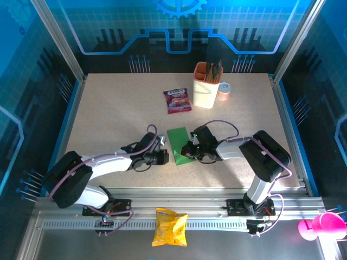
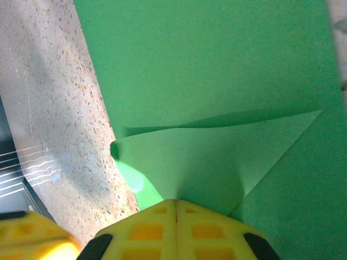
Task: Fold a paper plane with a square sheet of paper (pick it up from the middle)
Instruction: Fold the triangle a second time at the center of the table.
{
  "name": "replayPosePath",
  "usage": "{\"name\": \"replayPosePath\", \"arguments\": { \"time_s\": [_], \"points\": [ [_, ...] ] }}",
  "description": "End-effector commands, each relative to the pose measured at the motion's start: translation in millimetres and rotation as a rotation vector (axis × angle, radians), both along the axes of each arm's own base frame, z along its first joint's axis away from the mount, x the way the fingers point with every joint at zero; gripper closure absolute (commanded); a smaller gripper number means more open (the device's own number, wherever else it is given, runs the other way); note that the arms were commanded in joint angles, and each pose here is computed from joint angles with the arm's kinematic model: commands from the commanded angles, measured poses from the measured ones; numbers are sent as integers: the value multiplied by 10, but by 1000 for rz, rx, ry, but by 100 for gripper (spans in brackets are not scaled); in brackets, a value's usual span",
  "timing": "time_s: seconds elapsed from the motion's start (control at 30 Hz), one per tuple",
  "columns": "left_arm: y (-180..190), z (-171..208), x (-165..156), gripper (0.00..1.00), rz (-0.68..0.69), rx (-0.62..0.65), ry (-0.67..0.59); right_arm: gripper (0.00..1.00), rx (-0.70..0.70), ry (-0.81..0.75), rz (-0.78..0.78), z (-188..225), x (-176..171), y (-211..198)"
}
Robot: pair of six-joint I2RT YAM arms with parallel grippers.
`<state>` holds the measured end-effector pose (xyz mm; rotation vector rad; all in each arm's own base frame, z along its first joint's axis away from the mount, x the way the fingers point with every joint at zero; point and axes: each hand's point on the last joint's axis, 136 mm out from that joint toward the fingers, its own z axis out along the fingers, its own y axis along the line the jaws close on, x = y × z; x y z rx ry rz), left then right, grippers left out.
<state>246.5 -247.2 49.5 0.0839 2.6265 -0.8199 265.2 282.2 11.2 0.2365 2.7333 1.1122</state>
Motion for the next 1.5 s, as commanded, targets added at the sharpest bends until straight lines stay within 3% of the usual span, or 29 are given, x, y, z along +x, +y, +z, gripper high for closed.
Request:
{"name": "replayPosePath", "arguments": {
  "time_s": [0.0,0.27,0.77,0.97,1.1,1.17,1.47],
  "points": [
    [-278,199,210,100,-43,-98,-11,100,-137,95,-41,-353,-247,-248],
    [-444,93,403,100,-61,-96,-5,100,-138,92,-42,-347,-286,-246],
    [-197,-349,560,100,61,19,57,100,-133,99,-41,-350,-319,-252],
    [-208,-419,557,100,42,38,74,100,-83,56,-6,-111,-221,-149],
    [-203,-465,523,100,30,45,89,66,-54,-34,6,258,-52,-178],
    [-207,-471,517,100,28,43,92,58,-80,-56,-9,363,-7,-303],
    [-191,-502,481,100,27,43,99,54,-155,-49,-54,312,-78,-757]
  ]
}}
